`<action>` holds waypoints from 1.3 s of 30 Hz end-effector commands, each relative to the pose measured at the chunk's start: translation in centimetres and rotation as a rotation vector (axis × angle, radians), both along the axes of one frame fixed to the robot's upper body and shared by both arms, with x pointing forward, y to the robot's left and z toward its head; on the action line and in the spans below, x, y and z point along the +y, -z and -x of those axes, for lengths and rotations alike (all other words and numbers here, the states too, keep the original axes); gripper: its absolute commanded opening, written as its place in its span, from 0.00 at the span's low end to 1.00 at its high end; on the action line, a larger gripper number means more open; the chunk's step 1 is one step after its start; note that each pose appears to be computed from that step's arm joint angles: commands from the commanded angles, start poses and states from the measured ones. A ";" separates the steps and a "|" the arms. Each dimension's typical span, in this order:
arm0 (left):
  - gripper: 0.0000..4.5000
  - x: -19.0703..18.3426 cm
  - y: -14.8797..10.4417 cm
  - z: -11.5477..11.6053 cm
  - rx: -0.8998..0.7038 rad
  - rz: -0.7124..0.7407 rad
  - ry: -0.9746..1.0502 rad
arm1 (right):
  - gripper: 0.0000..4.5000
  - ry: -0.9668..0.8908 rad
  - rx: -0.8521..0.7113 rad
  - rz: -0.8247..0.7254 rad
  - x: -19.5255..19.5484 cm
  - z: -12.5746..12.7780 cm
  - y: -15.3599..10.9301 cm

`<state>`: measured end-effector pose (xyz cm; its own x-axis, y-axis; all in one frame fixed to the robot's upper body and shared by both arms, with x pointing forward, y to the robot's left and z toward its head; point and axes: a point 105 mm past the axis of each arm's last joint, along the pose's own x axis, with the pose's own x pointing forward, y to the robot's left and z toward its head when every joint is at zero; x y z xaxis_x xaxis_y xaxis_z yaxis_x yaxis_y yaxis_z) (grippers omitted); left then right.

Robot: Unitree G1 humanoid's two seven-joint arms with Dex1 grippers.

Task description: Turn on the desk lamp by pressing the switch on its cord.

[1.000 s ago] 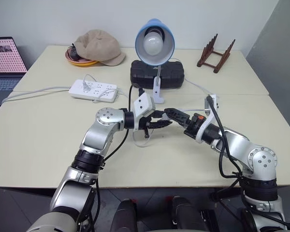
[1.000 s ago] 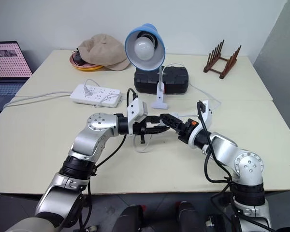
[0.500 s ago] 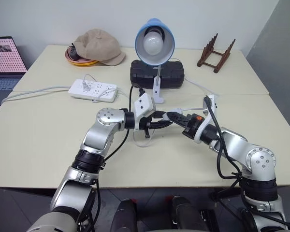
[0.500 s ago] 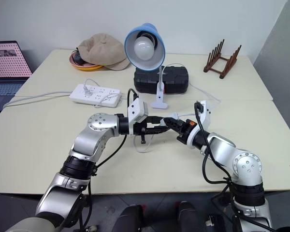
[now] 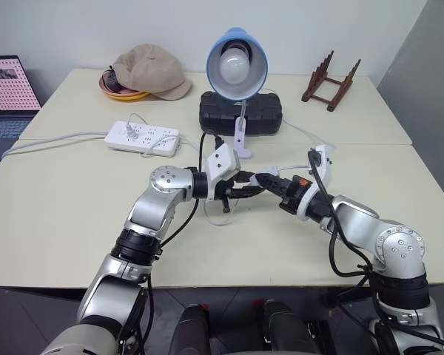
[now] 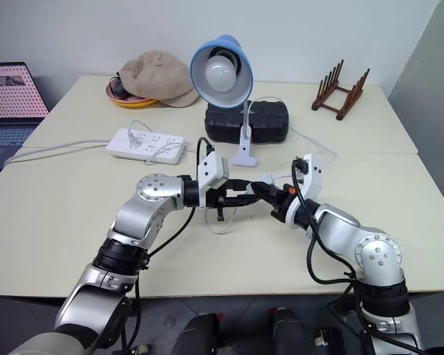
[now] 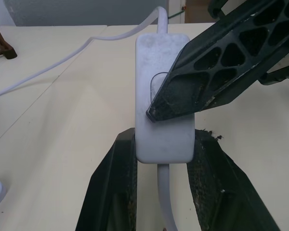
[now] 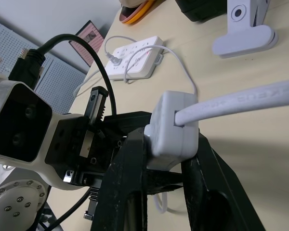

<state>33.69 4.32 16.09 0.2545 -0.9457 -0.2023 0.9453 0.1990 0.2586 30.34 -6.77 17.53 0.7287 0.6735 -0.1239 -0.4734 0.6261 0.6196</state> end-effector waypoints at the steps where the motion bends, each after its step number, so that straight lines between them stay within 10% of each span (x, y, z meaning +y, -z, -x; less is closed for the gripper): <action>1: 0.24 -0.6 -2.2 0.3 -0.071 0.030 0.034 | 0.21 0.034 -0.010 0.050 -0.8 -0.4 0.4; 16: 0.24 0.1 -1.8 0.0 -0.053 -0.020 0.050 | 0.99 -0.004 -0.025 0.010 -2.1 1.4 -0.2; 21: 0.24 1.0 -0.7 -0.3 -0.034 -0.102 0.066 | 0.99 -0.025 -0.040 0.095 -4.6 3.1 -0.2; 28: 0.24 1.1 4.5 -1.2 0.040 -0.266 0.085 | 0.99 -0.181 -0.449 0.714 -7.3 6.1 -0.6; 32: 0.24 1.0 6.4 -1.8 0.062 -0.328 0.105 | 0.99 -0.215 -0.535 0.795 -7.3 6.3 0.4; 39: 0.65 1.7 6.0 -2.4 0.065 -0.328 0.139 | 1.00 -0.222 -0.551 0.797 -7.7 6.4 2.2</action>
<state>35.91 5.56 9.08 0.1140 -0.8521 -0.5108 0.9782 0.0065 0.2074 24.00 -14.40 14.81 0.6837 0.6610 -0.3092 -0.7288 0.6399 -0.2436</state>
